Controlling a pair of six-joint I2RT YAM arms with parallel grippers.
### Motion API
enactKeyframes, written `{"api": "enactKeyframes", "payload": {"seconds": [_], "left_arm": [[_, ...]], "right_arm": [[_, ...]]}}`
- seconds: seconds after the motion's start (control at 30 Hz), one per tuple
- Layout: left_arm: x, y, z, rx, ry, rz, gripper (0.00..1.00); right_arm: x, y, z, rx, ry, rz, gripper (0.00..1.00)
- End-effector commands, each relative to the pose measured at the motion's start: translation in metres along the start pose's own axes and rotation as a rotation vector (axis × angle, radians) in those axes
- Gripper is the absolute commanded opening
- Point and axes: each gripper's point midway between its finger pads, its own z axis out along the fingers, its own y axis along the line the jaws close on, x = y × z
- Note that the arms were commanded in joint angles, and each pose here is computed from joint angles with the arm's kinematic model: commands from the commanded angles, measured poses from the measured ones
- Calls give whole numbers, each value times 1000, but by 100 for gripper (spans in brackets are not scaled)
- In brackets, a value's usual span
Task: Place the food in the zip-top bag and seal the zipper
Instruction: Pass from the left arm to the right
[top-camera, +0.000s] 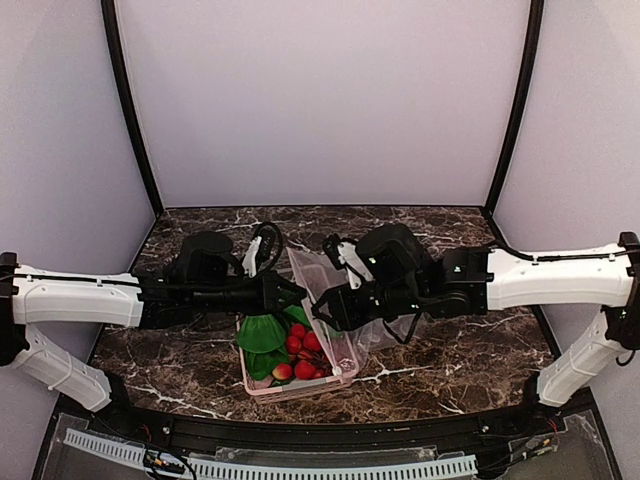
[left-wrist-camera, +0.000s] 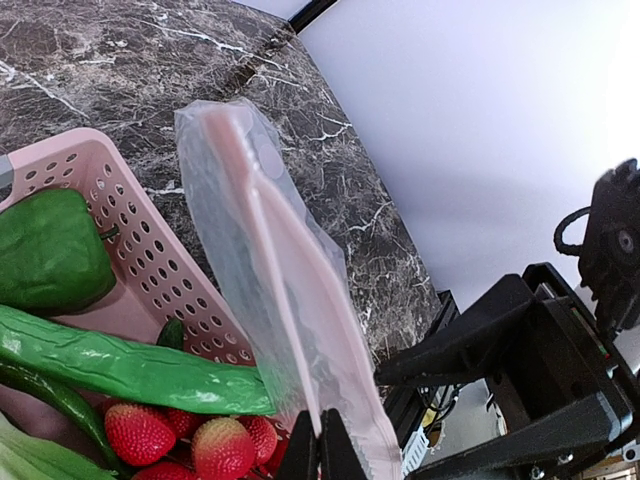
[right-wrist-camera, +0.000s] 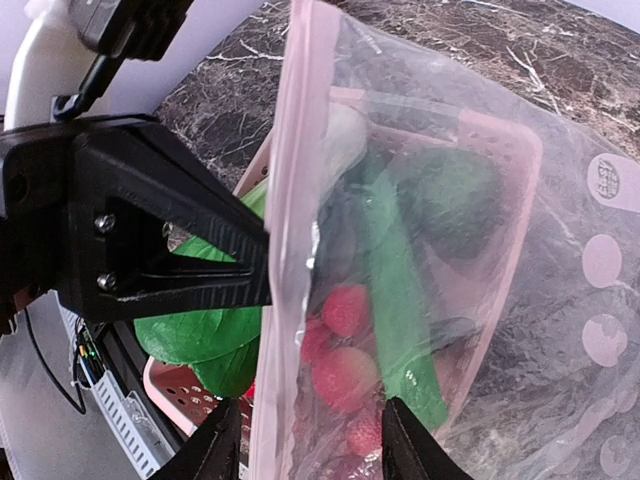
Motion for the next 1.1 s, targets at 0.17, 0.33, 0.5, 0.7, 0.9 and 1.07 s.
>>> {"api": "enactKeyframes", "payload": {"seconds": [0.17, 0.33, 0.5, 0.7, 0.9, 1.07], "left_arm": [[-2, -1, -5, -11, -4, 24, 1], [-1, 0, -6, -17, -5, 27, 1], [0, 4, -7, -34, -3, 31, 1], [2, 25, -10, -148, 4, 43, 1], [5, 55, -14, -322, 30, 67, 1], [-5, 53, 0, -356, 45, 105, 1]], "right_arm": [[4, 10, 9, -23, -2, 20, 34], [3, 8, 14, -3, -1, 31, 16], [-3, 8, 11, 4, -20, 31, 0], [-11, 2, -4, 39, -51, 41, 0], [-23, -12, -33, 115, -101, 38, 0], [-38, -11, -61, 126, -155, 27, 0]]}}
